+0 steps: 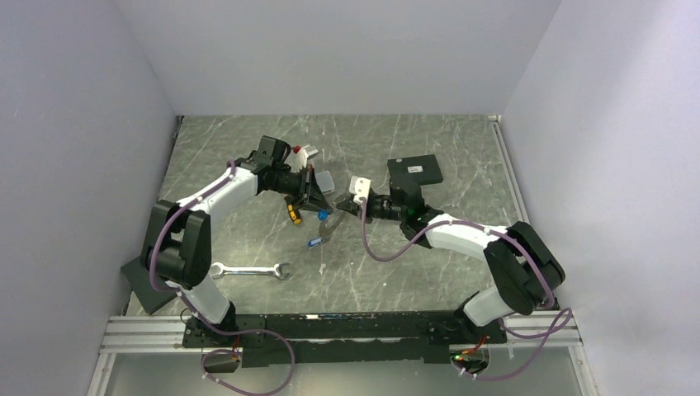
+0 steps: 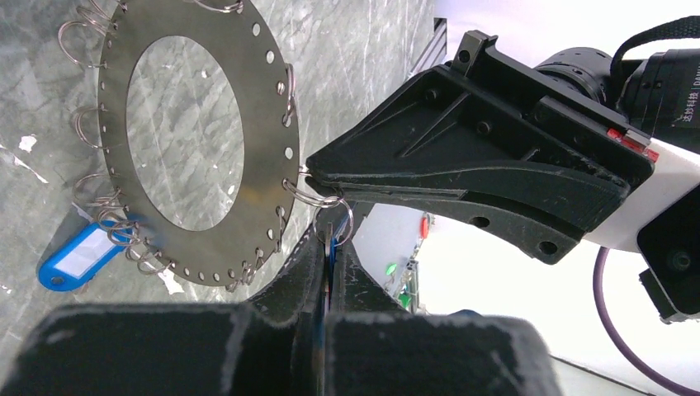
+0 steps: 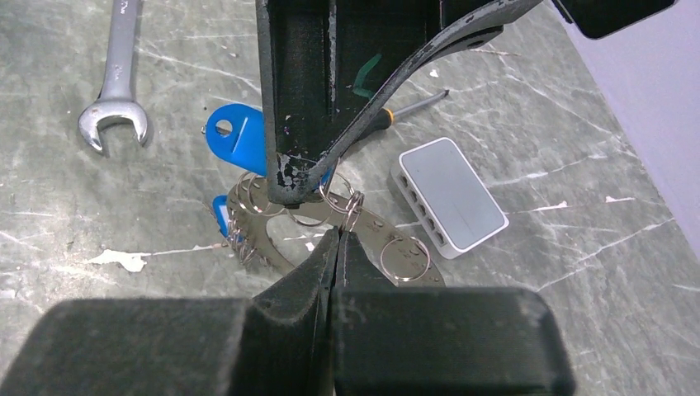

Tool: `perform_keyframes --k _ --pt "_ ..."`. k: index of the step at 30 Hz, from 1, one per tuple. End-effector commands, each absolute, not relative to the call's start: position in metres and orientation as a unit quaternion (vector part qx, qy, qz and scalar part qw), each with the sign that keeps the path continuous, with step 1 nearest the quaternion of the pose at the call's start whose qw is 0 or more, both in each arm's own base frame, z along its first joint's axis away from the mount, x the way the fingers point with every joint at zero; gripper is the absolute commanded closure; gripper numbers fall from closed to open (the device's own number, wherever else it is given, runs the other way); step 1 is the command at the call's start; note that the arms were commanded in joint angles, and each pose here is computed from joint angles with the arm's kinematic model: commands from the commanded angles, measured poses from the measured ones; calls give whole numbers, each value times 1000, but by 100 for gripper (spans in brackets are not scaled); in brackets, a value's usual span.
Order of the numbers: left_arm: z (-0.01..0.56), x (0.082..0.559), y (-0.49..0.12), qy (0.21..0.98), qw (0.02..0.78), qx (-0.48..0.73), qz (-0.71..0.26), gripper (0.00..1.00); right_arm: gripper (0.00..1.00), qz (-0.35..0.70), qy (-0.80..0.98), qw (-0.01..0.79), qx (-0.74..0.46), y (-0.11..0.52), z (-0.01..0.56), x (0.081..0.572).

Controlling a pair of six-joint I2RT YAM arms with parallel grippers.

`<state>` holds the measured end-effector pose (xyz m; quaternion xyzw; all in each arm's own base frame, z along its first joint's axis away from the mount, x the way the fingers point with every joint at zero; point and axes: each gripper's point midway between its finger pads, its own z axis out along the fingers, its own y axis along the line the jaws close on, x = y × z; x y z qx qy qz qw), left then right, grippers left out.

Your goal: Remove the keys from the keyring

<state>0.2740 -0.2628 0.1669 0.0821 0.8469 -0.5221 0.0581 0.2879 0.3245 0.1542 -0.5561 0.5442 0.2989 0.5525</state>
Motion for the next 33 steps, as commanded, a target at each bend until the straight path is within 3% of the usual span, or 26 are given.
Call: perform_keyframes --k 1,15,23,33 --pt "166 284 -252 852 81 69 -513 100 100 286 514 583 -560 320 169 288" --pt "158 295 -241 853 76 27 -516 100 100 266 468 631 -559 315 169 283" --pt "175 282 -247 835 80 66 -541 100 100 276 503 593 -566 320 161 289" --pt "190 270 -251 821 90 91 -557 100 73 349 564 511 -547 330 171 280"
